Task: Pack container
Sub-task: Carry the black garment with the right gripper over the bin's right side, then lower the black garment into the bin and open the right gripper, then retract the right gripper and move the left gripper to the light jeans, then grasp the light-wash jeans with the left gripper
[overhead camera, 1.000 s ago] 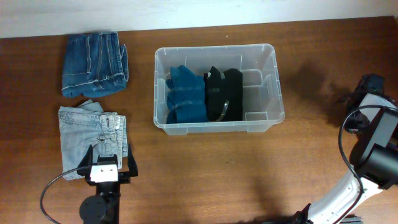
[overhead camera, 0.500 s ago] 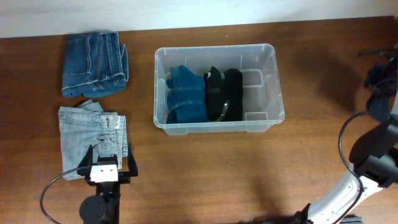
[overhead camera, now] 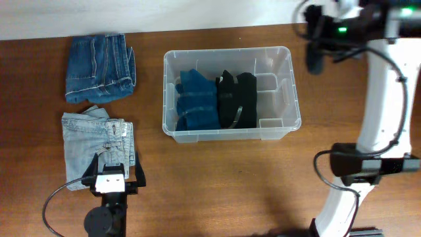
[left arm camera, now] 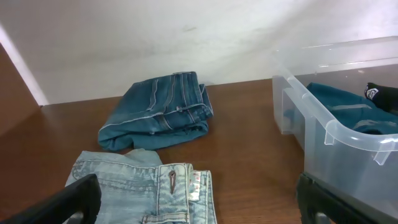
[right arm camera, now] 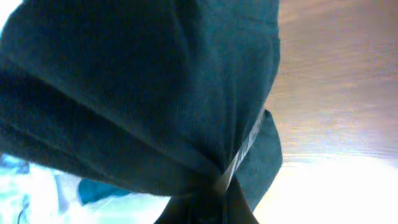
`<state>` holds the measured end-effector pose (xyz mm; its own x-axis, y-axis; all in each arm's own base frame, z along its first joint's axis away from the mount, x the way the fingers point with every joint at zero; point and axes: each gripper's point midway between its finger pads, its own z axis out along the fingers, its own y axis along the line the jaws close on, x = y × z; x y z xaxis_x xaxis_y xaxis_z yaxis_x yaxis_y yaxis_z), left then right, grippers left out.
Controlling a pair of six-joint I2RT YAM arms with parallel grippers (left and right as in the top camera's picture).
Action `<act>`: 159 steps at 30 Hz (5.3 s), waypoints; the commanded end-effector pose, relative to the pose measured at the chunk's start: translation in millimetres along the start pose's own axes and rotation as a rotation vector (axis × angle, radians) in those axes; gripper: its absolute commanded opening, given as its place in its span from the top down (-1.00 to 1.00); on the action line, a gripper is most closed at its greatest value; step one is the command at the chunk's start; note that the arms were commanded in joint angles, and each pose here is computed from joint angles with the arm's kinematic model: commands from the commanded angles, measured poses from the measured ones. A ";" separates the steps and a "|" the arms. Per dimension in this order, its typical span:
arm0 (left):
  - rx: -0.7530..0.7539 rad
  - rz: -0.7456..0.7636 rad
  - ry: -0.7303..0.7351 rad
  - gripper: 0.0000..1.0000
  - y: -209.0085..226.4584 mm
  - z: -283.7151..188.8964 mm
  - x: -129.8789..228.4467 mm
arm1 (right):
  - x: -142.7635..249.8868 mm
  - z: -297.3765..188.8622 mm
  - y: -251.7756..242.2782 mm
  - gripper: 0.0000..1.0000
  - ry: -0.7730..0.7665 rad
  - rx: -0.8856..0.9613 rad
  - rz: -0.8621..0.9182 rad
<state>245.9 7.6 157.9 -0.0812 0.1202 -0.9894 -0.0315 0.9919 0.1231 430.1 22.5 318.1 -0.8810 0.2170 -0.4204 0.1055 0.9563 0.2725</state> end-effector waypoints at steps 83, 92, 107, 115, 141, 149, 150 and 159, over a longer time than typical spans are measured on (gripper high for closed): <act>-0.003 0.016 0.000 -0.99 0.1 0.0 1.0 | -14.8 -100.1 32.4 -0.97 -0.308 -0.058 -0.072; -0.003 0.016 0.000 -0.98 0.1 0.0 1.0 | 33.1 -98.7 -147.5 -0.97 -0.131 0.301 0.312; -0.003 0.016 0.000 -0.99 0.1 0.0 1.0 | 110.3 6.3 -254.5 -0.97 0.226 0.355 0.587; 0.163 0.019 -0.110 -0.99 -27.3 -4.2 -25.9 | 113.4 8.7 -254.6 -0.97 0.238 0.354 0.590; -0.207 -0.035 1.061 -0.98 171.4 121.1 -27.2 | 113.4 8.7 -254.6 -0.97 0.238 0.354 0.590; -0.027 -0.333 1.304 -0.98 163.9 108.1 71.0 | 113.4 8.7 -254.6 -0.97 0.238 0.354 0.590; 0.003 -0.381 1.319 -0.98 161.5 106.0 79.6 | 113.4 8.7 -254.6 -0.97 0.238 0.354 0.590; 0.148 -0.573 1.402 -0.98 149.9 90.8 124.5 | 113.4 8.7 -254.6 -0.97 0.238 0.354 0.590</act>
<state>324.5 175.4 55.5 -0.9444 -0.3269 -0.0359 -0.3056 0.9127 -0.2711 307.7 -193.9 192.3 -0.6990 0.7115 -0.0720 0.7062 0.7026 0.0871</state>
